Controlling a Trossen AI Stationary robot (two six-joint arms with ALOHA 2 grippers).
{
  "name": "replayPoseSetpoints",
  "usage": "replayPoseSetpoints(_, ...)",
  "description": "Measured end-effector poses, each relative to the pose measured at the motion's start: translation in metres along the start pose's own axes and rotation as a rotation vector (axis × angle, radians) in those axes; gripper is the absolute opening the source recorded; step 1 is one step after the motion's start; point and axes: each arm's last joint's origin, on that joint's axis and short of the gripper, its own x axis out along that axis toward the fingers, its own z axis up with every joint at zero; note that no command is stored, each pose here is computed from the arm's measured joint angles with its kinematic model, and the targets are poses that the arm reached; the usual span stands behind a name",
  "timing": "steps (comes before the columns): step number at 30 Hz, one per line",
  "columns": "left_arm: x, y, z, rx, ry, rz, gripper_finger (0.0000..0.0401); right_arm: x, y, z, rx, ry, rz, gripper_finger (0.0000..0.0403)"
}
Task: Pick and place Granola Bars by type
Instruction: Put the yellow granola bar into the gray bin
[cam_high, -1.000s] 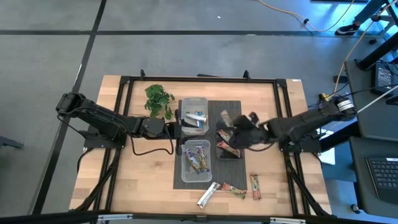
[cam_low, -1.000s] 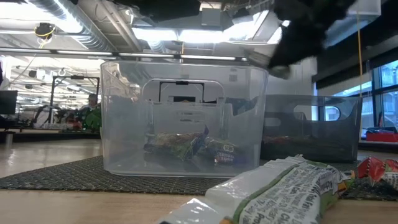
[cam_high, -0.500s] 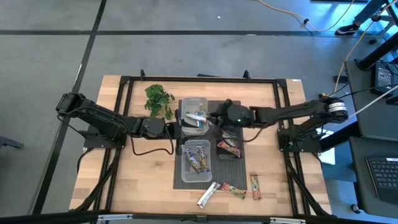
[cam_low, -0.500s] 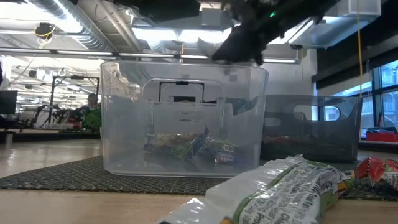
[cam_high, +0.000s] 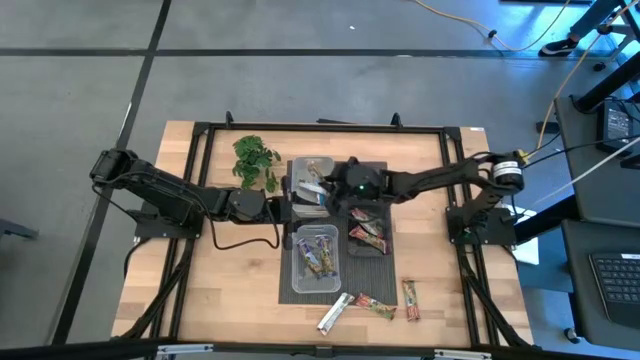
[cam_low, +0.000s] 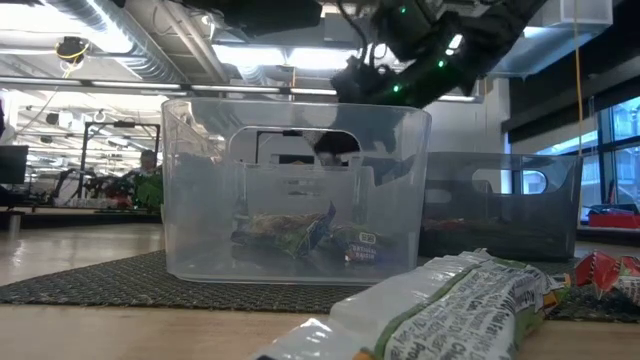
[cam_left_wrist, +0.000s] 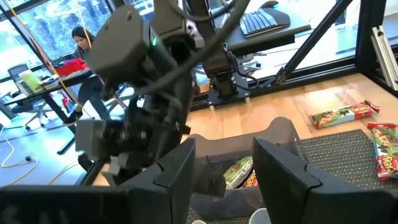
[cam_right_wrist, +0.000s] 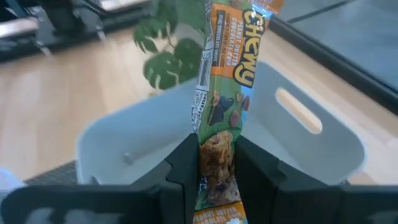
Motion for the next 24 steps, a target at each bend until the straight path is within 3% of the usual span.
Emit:
replayPoseSetpoints(13,0.0,0.0,0.0,0.0,0.0,0.0,0.0152,0.019,-0.002,-0.024,-0.024,0.073,-0.02,0.0097)
replayPoseSetpoints(24,0.0,0.0,0.0,0.0,0.0,0.0,0.0151,0.02,-0.002,-0.024,-0.053,0.077,-0.017,0.0098)
